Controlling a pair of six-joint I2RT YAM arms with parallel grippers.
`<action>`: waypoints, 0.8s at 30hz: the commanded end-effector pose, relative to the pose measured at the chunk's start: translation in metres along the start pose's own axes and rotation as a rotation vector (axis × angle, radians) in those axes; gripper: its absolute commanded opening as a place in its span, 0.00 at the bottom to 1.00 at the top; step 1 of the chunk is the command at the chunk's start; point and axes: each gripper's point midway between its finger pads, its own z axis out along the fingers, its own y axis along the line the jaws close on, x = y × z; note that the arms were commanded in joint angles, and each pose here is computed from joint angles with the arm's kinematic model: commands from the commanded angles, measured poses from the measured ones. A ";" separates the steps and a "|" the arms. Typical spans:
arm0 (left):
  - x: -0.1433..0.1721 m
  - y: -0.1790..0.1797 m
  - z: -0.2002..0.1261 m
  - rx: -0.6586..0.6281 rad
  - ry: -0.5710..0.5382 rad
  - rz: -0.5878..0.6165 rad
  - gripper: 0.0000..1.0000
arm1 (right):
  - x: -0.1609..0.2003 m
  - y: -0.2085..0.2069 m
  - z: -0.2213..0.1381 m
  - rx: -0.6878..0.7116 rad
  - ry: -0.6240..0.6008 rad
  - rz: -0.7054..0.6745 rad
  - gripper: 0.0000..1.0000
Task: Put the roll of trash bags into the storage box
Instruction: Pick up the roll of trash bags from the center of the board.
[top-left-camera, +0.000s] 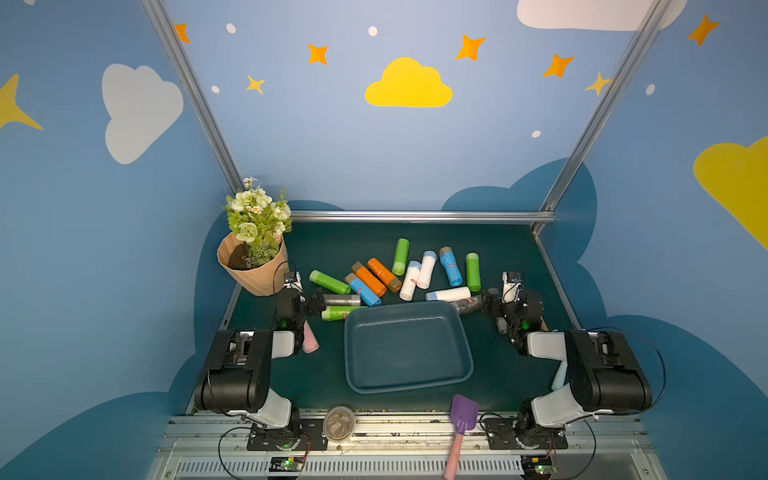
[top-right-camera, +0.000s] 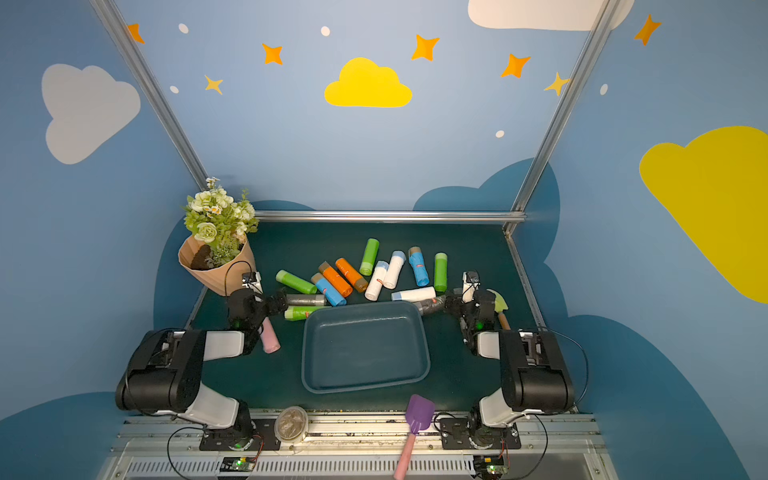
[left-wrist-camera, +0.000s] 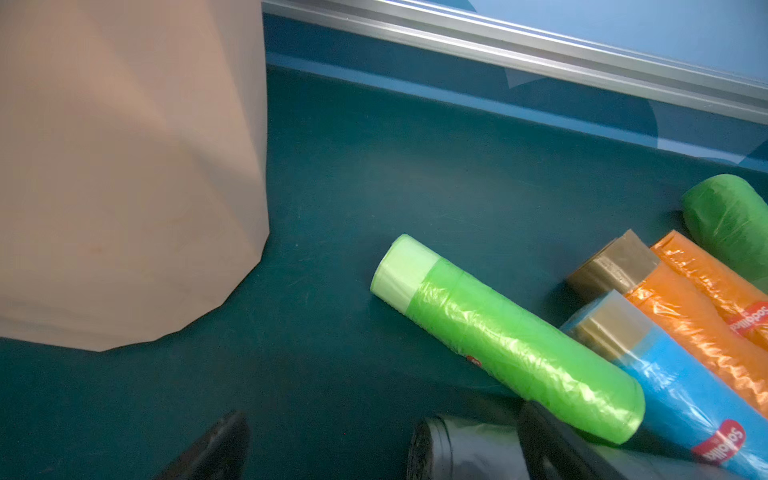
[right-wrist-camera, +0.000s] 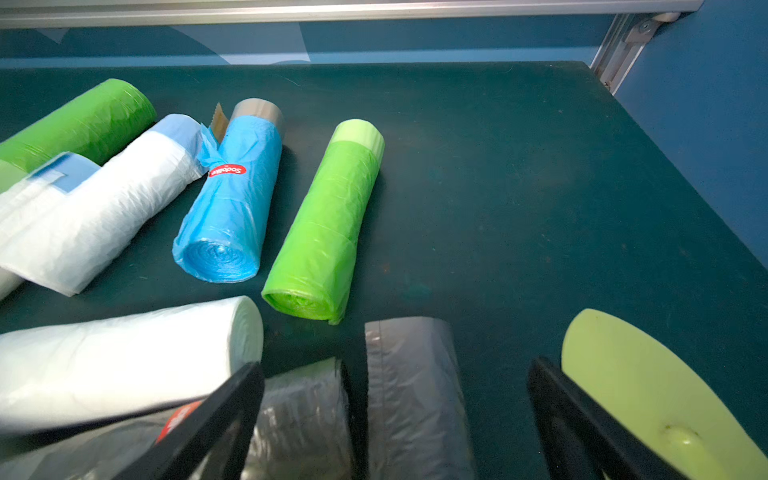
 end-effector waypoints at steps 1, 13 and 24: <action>-0.007 -0.001 -0.001 0.003 -0.013 0.005 1.00 | -0.010 0.001 -0.001 -0.010 -0.021 0.005 0.97; -0.007 -0.001 -0.001 0.007 -0.012 0.000 1.00 | -0.010 0.000 -0.001 -0.022 -0.021 0.019 0.97; -0.007 -0.001 -0.001 0.010 -0.015 0.011 1.00 | -0.010 0.002 -0.001 0.001 -0.018 -0.006 0.97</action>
